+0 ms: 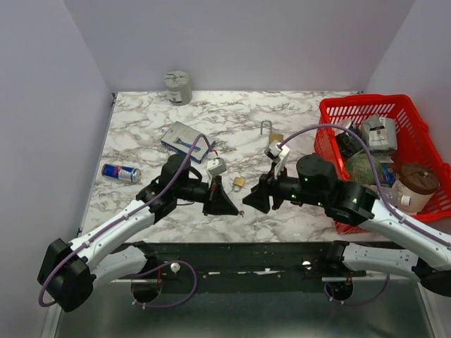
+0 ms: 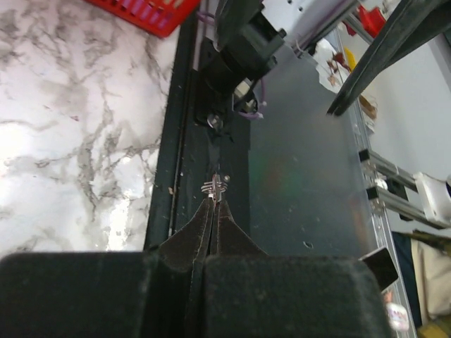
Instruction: Unlock with the key
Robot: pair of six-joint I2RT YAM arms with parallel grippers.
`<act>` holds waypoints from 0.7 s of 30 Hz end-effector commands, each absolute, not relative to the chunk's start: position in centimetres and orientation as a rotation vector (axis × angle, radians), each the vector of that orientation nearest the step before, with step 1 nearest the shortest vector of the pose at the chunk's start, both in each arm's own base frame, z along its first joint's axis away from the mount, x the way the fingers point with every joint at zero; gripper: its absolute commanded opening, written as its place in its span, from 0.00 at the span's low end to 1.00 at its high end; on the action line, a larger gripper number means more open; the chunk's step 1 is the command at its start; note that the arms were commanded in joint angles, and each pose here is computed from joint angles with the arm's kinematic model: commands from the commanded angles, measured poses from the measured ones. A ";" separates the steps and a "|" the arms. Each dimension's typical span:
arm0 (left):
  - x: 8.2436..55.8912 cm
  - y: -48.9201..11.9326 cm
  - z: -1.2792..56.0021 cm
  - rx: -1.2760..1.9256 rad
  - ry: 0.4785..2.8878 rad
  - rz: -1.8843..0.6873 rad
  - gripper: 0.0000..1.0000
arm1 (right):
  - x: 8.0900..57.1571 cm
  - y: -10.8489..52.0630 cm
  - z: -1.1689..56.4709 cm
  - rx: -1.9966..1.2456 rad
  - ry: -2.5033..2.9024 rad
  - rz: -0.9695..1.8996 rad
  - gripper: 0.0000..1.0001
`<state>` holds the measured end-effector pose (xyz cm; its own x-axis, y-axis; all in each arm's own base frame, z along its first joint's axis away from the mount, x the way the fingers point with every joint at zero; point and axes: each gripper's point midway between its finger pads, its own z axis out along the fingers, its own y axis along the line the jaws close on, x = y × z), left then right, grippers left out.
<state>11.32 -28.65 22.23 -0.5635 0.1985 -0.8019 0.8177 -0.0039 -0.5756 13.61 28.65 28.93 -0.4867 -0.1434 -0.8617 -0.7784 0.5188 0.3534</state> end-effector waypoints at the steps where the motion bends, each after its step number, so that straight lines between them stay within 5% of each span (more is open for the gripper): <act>1: 9.8 -28.9 22.6 1.181 1.718 -1.617 0.00 | 11.4 30.4 26.7 -0.911 1.985 1.101 0.55; 13: 9.7 -28.9 22.4 1.192 1.727 -1.605 0.00 | 9.9 30.5 22.5 -1.015 2.131 1.112 0.39; 21: 9.4 -29.0 22.3 1.204 1.725 -1.614 0.00 | 10.4 30.0 21.3 -0.994 2.165 1.055 0.39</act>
